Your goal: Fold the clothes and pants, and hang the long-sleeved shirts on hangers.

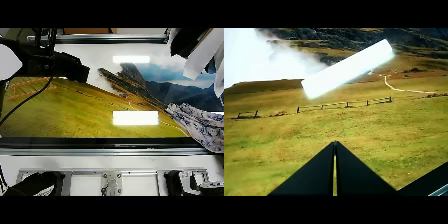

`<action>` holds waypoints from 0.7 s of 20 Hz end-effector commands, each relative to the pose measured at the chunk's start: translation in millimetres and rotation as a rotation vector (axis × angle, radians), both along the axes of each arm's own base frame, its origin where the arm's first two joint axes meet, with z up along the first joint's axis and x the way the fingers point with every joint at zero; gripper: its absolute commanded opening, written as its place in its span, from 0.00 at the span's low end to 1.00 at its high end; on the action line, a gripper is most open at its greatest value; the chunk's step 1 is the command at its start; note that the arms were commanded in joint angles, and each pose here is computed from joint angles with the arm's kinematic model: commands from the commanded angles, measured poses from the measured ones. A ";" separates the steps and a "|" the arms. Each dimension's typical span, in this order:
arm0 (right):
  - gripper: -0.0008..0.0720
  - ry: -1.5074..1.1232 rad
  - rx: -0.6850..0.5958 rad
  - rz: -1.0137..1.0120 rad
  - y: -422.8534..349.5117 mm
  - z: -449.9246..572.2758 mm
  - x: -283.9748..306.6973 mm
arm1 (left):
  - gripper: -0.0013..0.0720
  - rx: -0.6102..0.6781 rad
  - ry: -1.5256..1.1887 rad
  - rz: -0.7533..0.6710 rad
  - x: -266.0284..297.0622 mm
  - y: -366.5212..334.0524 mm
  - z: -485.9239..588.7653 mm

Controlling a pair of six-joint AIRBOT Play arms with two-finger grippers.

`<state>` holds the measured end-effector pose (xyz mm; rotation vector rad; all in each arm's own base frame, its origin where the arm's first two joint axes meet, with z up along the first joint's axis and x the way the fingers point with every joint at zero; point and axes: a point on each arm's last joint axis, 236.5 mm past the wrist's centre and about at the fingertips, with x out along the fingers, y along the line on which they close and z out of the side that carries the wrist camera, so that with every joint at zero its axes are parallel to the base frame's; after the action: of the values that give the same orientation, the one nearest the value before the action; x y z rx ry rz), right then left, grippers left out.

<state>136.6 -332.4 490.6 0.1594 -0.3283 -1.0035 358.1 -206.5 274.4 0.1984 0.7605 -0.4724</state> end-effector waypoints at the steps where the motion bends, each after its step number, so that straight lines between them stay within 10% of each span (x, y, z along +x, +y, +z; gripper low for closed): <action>1: 0.65 -0.090 -0.125 0.202 44.3 37.3 38.0 | 0.04 -0.008 0.003 0.015 8.7 2.2 -3.3; 14: 0.65 0.488 -0.206 1.653 438.4 -151.5 241.4 | 0.04 -0.244 0.188 0.099 49.1 26.2 -65.4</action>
<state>381.0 -9.2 411.6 0.0463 -0.0051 0.2989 404.5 -178.8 226.1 -0.0283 0.8828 -0.4683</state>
